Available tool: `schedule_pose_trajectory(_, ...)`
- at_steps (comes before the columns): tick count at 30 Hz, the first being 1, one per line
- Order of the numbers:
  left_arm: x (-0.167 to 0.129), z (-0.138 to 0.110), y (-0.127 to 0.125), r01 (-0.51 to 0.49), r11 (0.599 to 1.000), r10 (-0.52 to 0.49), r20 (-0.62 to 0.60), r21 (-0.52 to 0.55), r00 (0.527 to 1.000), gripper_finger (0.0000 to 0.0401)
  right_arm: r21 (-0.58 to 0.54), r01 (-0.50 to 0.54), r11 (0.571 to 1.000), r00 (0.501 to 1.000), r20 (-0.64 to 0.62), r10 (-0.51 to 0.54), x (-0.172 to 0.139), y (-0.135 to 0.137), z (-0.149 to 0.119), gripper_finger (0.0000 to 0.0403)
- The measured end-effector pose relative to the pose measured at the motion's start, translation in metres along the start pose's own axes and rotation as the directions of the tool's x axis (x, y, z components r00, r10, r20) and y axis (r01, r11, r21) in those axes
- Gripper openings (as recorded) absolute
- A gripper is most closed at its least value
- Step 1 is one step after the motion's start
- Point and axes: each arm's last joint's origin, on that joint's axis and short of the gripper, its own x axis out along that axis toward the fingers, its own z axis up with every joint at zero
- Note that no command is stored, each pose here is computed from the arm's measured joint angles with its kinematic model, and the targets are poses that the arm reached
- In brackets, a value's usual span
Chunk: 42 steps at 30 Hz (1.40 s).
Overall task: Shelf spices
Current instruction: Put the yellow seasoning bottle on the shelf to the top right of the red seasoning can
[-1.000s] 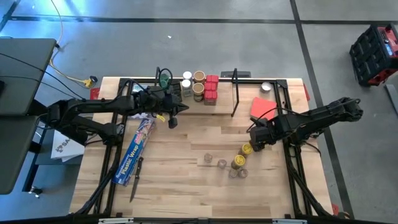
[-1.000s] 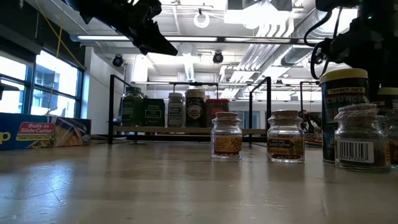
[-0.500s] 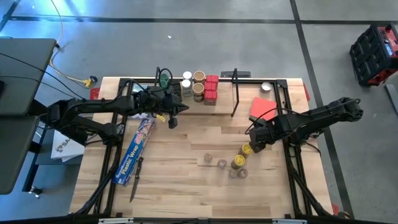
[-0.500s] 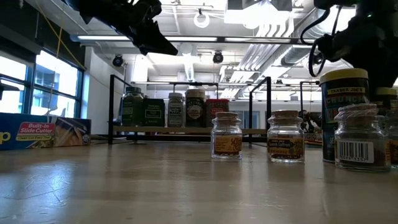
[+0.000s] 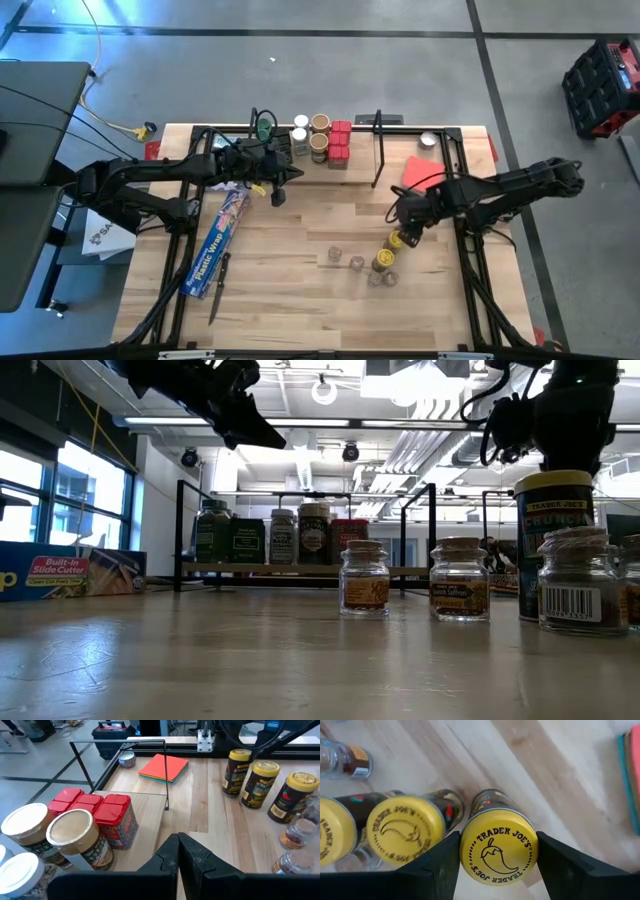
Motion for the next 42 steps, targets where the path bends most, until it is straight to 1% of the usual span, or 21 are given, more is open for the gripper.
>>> schedule_pose_trajectory(4, 0.000, 0.000, 0.000, 0.001, 1.000, -0.001, 0.000, -0.006, 1.000, 0.0001, -0.046, -0.003, 0.999, 1.000, 0.016, 0.004, 0.000, -0.003, 0.006, 0.0221)
schedule_pose_trajectory(9, 0.000, 0.000, -0.003, 0.009, 1.000, -0.009, 0.001, -0.004, 1.000, 0.0001, -0.069, -0.027, 0.997, 0.998, 0.063, 0.032, 0.000, -0.006, 0.015, 0.0221)
schedule_pose_trajectory(13, 0.000, 0.001, -0.006, 0.019, 1.000, -0.019, 0.002, 0.002, 1.000, 0.0001, -0.075, -0.027, 0.997, 0.995, 0.091, 0.034, 0.000, -0.009, 0.021, 0.0221)
schedule_pose_trajectory(16, 0.000, 0.001, -0.007, 0.022, 1.000, -0.022, 0.003, 0.004, 1.000, 0.0001, -0.100, -0.028, 0.995, 0.993, 0.109, 0.039, -0.009, -0.009, 0.029, 0.0221)
schedule_pose_trajectory(20, 0.000, 0.001, -0.006, 0.016, 1.000, -0.016, 0.002, 0.021, 1.000, 0.0001, -0.145, -0.013, 0.989, 0.988, 0.153, 0.035, -0.032, -0.003, 0.047, 0.0220)
schedule_pose_trajectory(25, 0.000, 0.001, -0.005, -0.026, 0.999, 0.026, -0.003, 0.021, 1.000, 0.0001, -0.246, -0.001, 0.969, 0.979, 0.198, 0.051, -0.064, 0.012, 0.082, 0.0220)
schedule_pose_trajectory(28, 0.000, 0.001, -0.005, -0.030, 0.999, 0.030, -0.003, 0.021, 1.000, 0.0001, -0.303, 0.024, 0.953, 0.978, 0.203, 0.040, -0.079, 0.019, 0.109, 0.0220)
schedule_pose_trajectory(30, 0.000, 0.001, -0.005, -0.030, 0.999, 0.030, -0.004, 0.021, 1.000, 0.0001, -0.329, 0.051, 0.943, 0.980, 0.196, 0.016, -0.086, 0.018, 0.130, 0.0220)
schedule_pose_trajectory(34, 0.000, 0.000, -0.005, -0.028, 0.999, 0.028, -0.013, 0.021, 1.000, 0.0001, -0.365, 0.122, 0.923, 0.981, 0.184, -0.058, -0.091, 0.007, 0.175, 0.0220)
schedule_pose_trajectory(37, 0.000, 0.000, -0.005, -0.028, 1.000, 0.028, -0.012, 0.007, 1.000, 0.0001, -0.396, 0.154, 0.905, 0.983, 0.153, -0.100, -0.089, -0.007, 0.205, 0.0220)
schedule_pose_trajectory(39, 0.000, 0.000, -0.005, -0.028, 1.000, 0.028, -0.011, 0.006, 1.000, 0.0001, -0.409, 0.166, 0.897, 0.984, 0.129, -0.124, -0.085, -0.018, 0.222, 0.0220)
schedule_pose_trajectory(42, 0.000, 0.000, -0.005, -0.028, 1.000, 0.028, -0.011, 0.006, 1.000, 0.0001, -0.418, 0.153, 0.895, 0.988, 0.075, -0.134, -0.077, -0.037, 0.241, 0.0220)
